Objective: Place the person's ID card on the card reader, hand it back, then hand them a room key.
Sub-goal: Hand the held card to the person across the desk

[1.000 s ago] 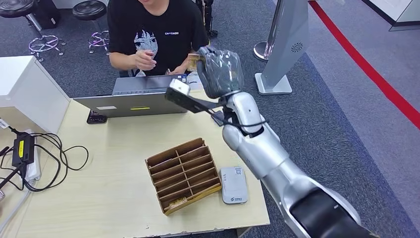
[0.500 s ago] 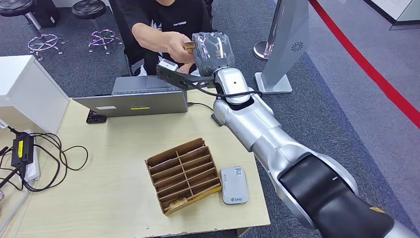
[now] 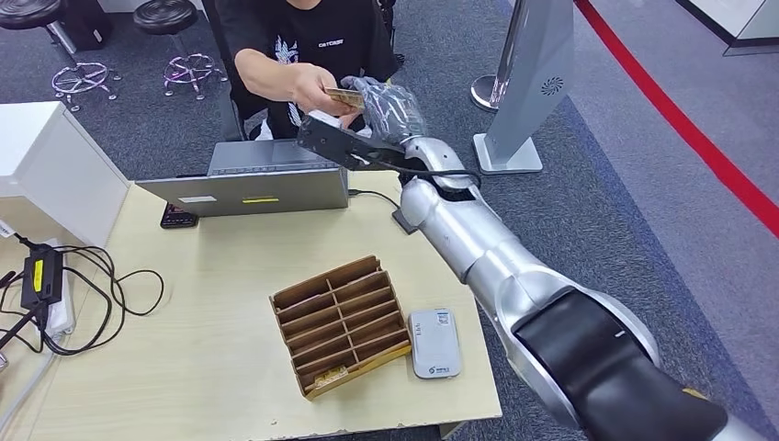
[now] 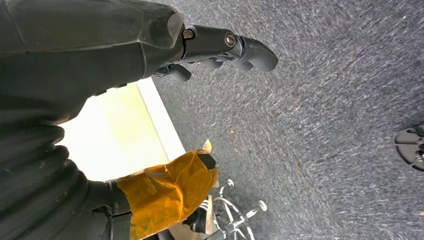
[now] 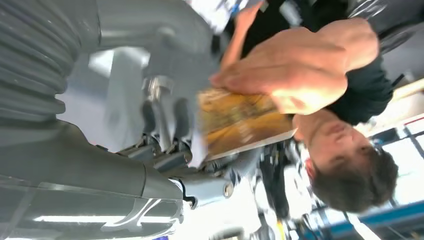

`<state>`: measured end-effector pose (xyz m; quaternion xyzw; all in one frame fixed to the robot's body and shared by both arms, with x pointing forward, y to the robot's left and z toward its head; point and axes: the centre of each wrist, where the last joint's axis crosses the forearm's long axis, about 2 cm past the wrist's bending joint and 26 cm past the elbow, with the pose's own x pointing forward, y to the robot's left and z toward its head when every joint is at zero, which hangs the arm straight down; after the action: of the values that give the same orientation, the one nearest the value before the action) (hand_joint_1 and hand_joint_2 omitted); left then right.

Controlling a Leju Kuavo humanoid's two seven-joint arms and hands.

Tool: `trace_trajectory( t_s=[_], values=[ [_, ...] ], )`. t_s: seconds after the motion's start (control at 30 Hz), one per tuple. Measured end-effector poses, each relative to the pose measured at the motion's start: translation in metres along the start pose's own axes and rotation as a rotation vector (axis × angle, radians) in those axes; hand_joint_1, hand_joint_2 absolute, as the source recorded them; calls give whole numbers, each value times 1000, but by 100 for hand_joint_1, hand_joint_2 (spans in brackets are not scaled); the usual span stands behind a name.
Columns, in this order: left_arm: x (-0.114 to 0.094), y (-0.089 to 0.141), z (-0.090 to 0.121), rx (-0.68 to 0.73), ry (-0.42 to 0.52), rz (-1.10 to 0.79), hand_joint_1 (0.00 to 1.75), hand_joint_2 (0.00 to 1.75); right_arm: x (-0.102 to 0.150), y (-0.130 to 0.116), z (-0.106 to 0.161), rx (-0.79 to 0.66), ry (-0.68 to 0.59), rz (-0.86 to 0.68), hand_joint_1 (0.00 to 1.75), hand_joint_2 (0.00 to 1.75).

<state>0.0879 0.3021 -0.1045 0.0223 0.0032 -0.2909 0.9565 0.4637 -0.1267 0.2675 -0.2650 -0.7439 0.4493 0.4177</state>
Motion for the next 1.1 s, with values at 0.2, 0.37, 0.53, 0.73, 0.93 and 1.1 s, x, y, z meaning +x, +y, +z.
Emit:
trace_trajectory(
  t_s=[0.2,0.37,0.53,0.73,0.93,1.1],
  values=[
    [-15,-6,-3,0,6,31,0,175,-42,15,27,-39,30,-254,0,175],
    [-24,-8,-4,-4,14,92,0,175,-82,44,73,-76,52,-495,0,175],
    [-31,-10,-5,-8,21,145,0,175,-131,80,146,-154,148,-811,0,175],
    [-34,-11,-6,-8,24,184,0,175,-180,106,240,-284,373,-1013,0,175],
    [-37,-12,-6,-6,30,207,0,175,-202,129,322,-335,650,-1123,0,175],
    [-37,-12,-6,-7,34,212,0,175,-203,144,365,-330,868,-1175,0,175]
  ],
)
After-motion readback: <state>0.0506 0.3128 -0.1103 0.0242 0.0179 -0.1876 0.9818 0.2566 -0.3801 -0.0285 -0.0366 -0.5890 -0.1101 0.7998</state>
